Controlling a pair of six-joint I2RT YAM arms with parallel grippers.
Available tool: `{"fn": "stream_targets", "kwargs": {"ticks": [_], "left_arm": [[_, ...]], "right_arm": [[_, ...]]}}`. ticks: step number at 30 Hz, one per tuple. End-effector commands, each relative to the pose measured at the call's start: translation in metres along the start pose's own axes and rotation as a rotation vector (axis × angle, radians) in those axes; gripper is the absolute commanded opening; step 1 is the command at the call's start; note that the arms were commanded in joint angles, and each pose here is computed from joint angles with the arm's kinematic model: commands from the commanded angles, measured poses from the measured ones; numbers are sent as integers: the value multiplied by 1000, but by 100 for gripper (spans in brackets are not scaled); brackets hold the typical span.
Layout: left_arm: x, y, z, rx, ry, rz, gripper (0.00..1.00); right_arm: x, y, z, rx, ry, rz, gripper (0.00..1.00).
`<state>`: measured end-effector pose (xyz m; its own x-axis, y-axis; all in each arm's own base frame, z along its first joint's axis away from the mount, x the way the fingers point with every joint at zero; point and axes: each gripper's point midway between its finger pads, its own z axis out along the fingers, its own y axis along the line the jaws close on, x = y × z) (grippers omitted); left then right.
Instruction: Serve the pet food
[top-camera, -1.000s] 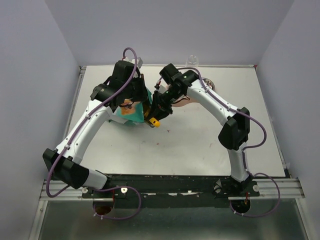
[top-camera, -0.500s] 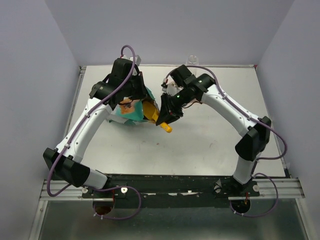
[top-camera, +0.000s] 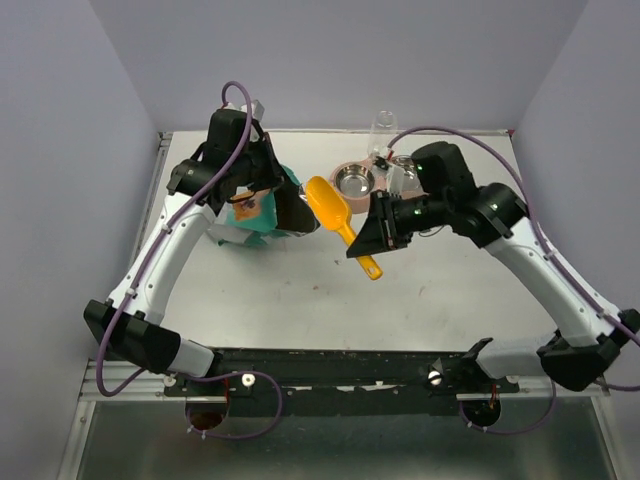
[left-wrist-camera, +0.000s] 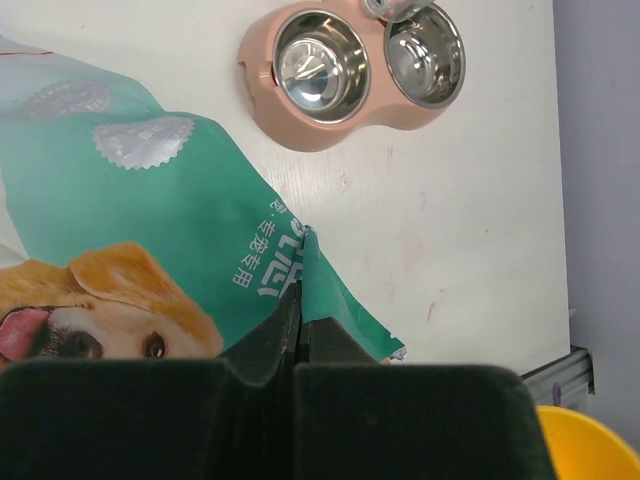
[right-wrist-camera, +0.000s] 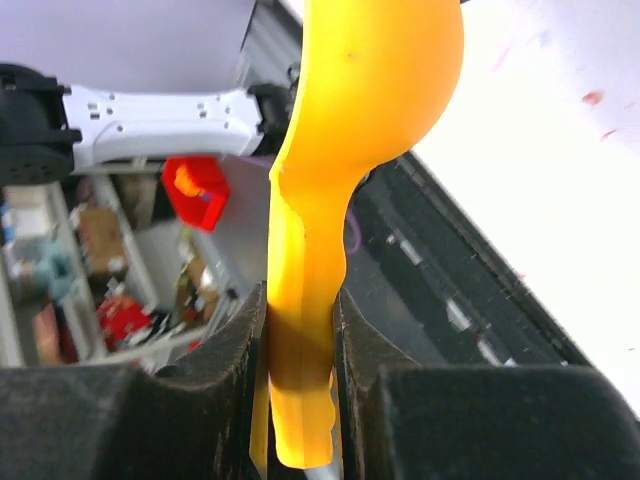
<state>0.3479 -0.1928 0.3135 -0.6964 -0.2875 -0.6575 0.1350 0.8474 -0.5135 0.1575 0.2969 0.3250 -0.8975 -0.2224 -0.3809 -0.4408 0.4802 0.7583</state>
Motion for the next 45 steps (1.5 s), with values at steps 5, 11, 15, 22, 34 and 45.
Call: {"fn": "stream_targets", "kwargs": {"ticks": [5, 11, 15, 22, 34, 45], "left_arm": [[-33, -19, -31, 62, -127, 11, 0], [-25, -17, -39, 73, -121, 11, 0], [-19, -16, -45, 80, -121, 15, 0], [-6, -13, -51, 98, -116, 9, 0], [15, -2, -65, 89, -111, 7, 0], [20, 0, -66, 97, -110, 14, 0]], "right_arm": [[-15, -84, -47, 473, -363, 77, 1], [7, -193, 15, 680, -197, 106, 1], [-4, -234, 63, 745, -174, 20, 1], [2, -247, 140, 682, -186, -169, 1], [0, -315, 153, 891, -308, -282, 14], [9, -318, 156, 898, -328, -281, 50]]}}
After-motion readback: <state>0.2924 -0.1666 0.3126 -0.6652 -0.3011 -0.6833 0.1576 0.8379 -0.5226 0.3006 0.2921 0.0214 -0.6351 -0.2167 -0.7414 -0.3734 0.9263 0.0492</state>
